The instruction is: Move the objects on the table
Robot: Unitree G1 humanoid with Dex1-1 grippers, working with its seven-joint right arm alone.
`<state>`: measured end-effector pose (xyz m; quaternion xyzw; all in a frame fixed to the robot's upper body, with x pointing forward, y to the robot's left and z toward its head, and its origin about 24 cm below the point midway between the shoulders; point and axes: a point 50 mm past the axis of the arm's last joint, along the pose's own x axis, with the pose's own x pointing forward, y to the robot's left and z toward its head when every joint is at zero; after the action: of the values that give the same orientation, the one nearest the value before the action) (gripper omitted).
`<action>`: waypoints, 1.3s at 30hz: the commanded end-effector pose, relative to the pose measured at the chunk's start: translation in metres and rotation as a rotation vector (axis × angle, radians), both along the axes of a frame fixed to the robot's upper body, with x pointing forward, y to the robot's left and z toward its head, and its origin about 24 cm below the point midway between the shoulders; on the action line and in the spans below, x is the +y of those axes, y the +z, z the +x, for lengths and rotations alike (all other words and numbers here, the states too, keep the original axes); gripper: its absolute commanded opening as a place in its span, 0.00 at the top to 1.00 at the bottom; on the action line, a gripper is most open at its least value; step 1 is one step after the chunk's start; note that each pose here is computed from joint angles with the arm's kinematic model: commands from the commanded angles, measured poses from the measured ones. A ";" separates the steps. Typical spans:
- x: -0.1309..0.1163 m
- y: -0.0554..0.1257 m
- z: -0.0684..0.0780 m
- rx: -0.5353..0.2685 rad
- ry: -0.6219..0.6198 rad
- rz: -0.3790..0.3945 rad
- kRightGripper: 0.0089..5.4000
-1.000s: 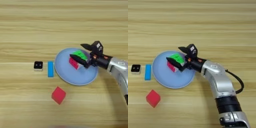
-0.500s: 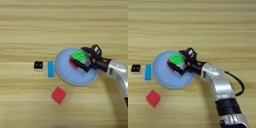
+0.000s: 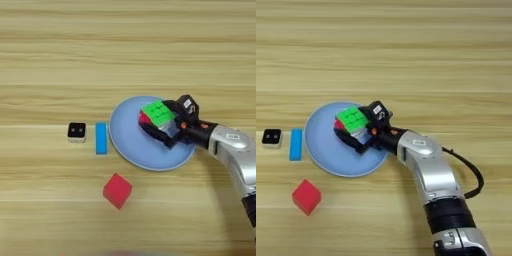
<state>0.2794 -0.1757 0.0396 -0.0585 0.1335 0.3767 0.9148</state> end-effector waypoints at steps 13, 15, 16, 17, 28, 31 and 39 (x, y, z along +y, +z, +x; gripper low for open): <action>-0.002 0.023 0.013 -0.130 -0.010 -0.027 0.31; -0.001 0.023 0.013 -0.131 -0.011 -0.029 0.34; -0.001 0.023 0.013 -0.131 -0.012 -0.029 0.37; -0.001 0.023 0.013 -0.132 -0.012 -0.029 0.37; -0.001 0.023 0.014 -0.143 -0.014 -0.028 0.38; -0.001 0.024 0.014 -0.148 -0.014 -0.026 0.38; 0.000 0.032 0.014 -0.177 -0.013 -0.011 0.38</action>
<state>0.2796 -0.1756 0.0365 -0.0656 0.1282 0.3730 0.9166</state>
